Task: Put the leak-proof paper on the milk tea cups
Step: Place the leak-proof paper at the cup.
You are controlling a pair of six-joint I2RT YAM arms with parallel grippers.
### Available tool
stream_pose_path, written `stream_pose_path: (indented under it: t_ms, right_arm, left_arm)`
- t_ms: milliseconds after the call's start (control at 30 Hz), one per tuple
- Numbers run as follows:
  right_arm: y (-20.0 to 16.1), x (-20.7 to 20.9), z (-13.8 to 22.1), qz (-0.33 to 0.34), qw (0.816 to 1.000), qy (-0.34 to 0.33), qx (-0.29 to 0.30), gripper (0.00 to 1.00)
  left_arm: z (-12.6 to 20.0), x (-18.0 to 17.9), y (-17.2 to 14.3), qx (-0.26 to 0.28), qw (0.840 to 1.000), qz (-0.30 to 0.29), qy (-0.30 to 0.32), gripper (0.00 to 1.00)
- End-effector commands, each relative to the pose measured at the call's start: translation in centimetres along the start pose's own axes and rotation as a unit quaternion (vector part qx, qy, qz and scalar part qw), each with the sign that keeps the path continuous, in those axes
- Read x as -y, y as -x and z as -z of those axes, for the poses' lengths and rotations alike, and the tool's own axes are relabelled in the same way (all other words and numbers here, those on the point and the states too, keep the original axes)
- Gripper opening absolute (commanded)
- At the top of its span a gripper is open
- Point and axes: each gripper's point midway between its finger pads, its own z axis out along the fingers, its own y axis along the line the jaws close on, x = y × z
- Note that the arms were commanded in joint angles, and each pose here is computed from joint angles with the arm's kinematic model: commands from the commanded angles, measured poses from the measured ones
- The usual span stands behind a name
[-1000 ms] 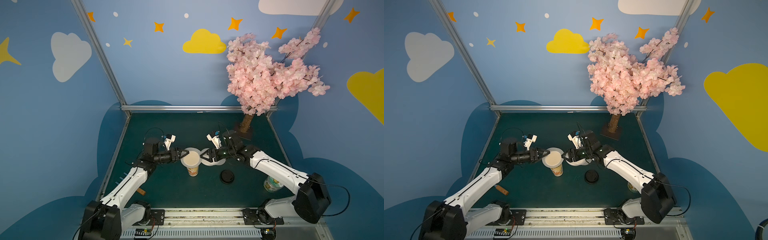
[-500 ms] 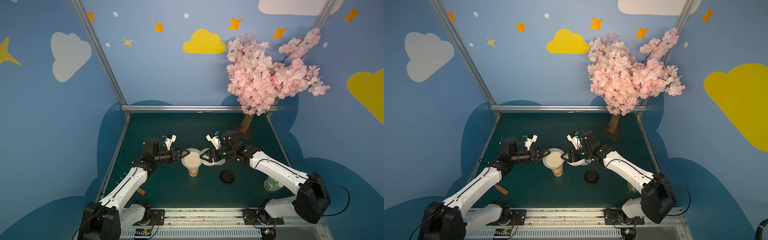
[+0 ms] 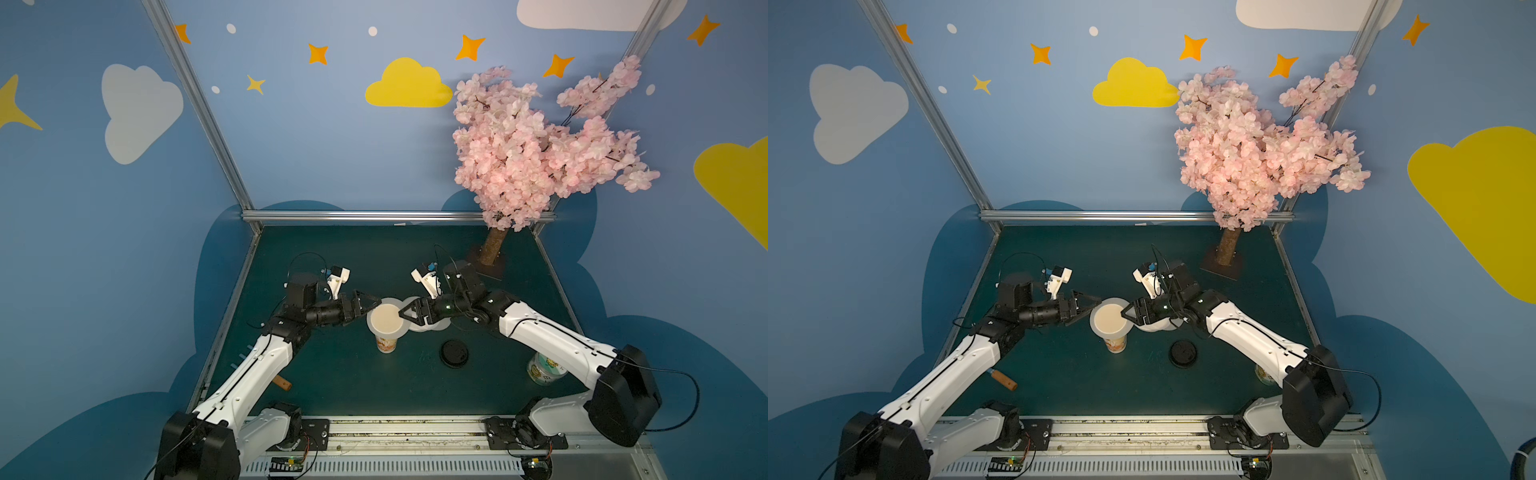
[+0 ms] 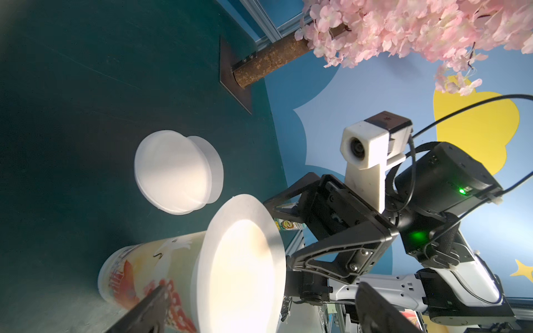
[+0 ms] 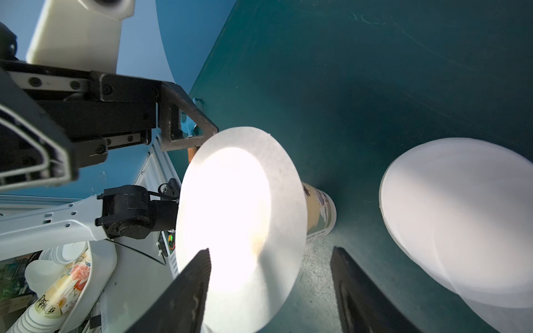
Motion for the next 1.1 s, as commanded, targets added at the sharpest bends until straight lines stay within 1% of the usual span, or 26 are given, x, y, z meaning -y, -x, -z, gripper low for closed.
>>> stream_pose_path:
  t_ms: [0, 133, 433, 733, 833, 1067]
  right_arm:
    - [0.7, -0.8, 0.0, 0.013, 1.0, 0.007, 0.0, 0.68]
    - [0.6, -1.0, -0.3, 0.009, 1.0, 0.015, -0.002, 0.65]
    - [0.3, -1.3, -0.4, 0.006, 1.0, 0.003, -0.003, 0.61]
    - [0.0, -0.8, -1.1, 0.001, 0.999, -0.032, -0.01, 0.61]
    - [0.3, -0.4, -0.9, 0.004, 0.999, -0.048, -0.006, 0.62]
    - [0.2, -1.1, -1.3, 0.006, 0.999, -0.036, -0.014, 0.63]
  left_arm:
    - [1.0, -0.5, 0.2, 0.019, 1.0, -0.009, 0.017, 1.0]
    - [1.4, -1.3, 0.3, 0.024, 0.999, -0.008, 0.037, 1.0]
    - [1.5, -1.8, 0.1, 0.031, 0.998, -0.019, 0.041, 1.0]
    - [1.3, -2.2, -0.2, 0.026, 0.999, -0.019, 0.04, 1.0]
    - [1.3, -2.2, -0.2, 0.025, 0.999, -0.02, 0.038, 1.0]
    - [1.3, -2.3, -0.3, 0.025, 0.999, -0.022, 0.04, 1.0]
